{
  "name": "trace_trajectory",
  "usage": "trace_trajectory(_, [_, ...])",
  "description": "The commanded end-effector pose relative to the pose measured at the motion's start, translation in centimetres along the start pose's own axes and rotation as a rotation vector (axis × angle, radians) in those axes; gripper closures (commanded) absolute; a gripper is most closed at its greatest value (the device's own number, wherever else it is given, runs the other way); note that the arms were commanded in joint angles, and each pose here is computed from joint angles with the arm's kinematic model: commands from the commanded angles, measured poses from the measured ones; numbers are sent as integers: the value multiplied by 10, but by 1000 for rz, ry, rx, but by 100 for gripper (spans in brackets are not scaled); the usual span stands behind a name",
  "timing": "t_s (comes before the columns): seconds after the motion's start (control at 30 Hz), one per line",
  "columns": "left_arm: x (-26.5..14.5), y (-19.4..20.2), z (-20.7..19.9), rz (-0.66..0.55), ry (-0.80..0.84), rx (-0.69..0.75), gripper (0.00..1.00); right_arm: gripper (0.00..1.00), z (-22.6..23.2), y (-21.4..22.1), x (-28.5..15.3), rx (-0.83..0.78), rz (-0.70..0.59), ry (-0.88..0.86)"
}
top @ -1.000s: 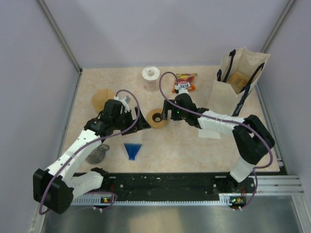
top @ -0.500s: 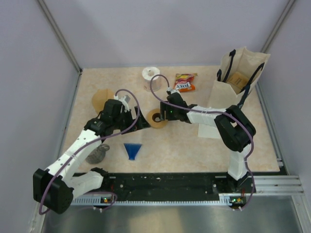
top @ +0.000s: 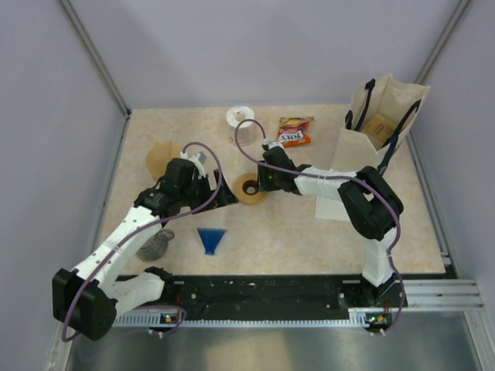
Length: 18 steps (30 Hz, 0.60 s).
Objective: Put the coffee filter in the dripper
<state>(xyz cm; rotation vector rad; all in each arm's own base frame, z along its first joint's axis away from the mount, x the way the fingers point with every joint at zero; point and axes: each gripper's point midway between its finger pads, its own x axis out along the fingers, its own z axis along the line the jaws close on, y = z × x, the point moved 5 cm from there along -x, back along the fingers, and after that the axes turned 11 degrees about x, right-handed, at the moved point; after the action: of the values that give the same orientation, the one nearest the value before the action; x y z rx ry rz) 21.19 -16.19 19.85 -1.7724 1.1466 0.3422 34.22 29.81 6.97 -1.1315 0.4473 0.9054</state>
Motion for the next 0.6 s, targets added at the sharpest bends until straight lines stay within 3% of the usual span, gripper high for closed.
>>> trace_trajectory(0.0, [-14,-18,-9,-77,0,45,1,85,14,-15,-18,-48,-55,-54])
trace_trajectory(0.07, [-17,-20,-9,-86,-5,49,1,92,15,-17,-33,-66,-84,-88])
trace_trajectory(0.17, [-20,-20,-9,-95,-13,55,2,92,22,-20,-59,-96,-96,-164])
trace_trajectory(0.3, [-22,-18,-8,-89,-18,57,7,93,31,2,-91,-165,-4,-340])
trace_trajectory(0.57, [-19,-10,-21,-67,118,67,17,94,50,22,-151,-361,53,-662])
